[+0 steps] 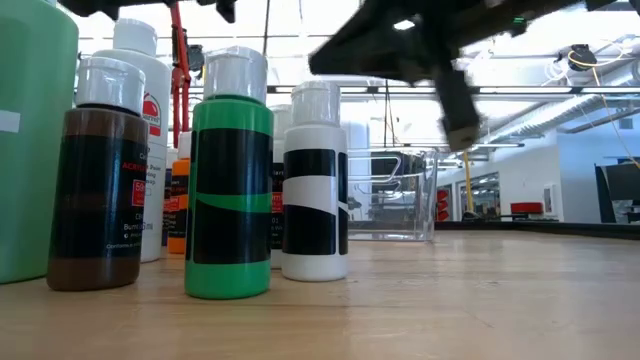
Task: Pick & Place Paint Supplies
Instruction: Put the black paint brush into the green cup
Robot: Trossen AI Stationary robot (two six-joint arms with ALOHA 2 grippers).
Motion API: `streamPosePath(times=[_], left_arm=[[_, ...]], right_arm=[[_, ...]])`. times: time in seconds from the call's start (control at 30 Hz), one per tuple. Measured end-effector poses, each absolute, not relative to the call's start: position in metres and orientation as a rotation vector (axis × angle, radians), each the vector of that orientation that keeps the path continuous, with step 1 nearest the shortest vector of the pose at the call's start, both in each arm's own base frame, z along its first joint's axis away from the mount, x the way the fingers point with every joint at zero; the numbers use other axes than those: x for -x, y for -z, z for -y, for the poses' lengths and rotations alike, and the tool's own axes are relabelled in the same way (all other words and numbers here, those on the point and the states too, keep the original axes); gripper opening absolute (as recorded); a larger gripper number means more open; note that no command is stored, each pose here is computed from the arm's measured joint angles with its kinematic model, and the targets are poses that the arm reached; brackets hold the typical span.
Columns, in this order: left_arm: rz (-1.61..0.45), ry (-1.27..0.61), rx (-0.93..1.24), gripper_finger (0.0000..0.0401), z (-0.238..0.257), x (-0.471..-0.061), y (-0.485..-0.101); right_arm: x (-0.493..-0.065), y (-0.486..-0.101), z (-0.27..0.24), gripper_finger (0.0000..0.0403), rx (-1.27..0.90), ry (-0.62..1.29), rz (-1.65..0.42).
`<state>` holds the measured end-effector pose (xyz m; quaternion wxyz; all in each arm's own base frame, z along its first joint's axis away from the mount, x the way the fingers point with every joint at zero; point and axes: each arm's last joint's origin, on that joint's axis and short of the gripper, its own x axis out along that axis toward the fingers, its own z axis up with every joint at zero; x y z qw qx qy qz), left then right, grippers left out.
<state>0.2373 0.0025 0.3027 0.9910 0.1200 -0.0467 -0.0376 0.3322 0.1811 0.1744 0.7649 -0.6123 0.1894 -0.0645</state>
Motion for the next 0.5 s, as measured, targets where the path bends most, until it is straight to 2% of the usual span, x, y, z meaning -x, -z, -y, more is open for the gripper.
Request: streamPosePath(times=[0.1, 0.23, 0.37, 0.5], left_arm=[[0.118, -0.020, -0.286, 0.0001, -0.007, -0.222, -0.297], [0.175, -0.139, -0.338, 0.0000, -0.020, -0.206, -0.272], [0.250, -0.241, -0.276, 0.0000, -0.038, -0.194, -0.248], [0.212, -0.281, -0.188, 0.0000, -0.053, -0.192, -0.228]], right_arm=[[-0.313, -0.181, -0.170, 0.0000, 1.124, 0.041, -0.352], [-0.282, -0.202, -0.146, 0.0000, 0.730, -0.069, -0.239], [-0.248, -0.201, -0.116, 0.0000, 0.343, -0.263, -0.145], [-0.218, -0.182, -0.097, 0.0000, 0.227, -0.327, 0.008]])
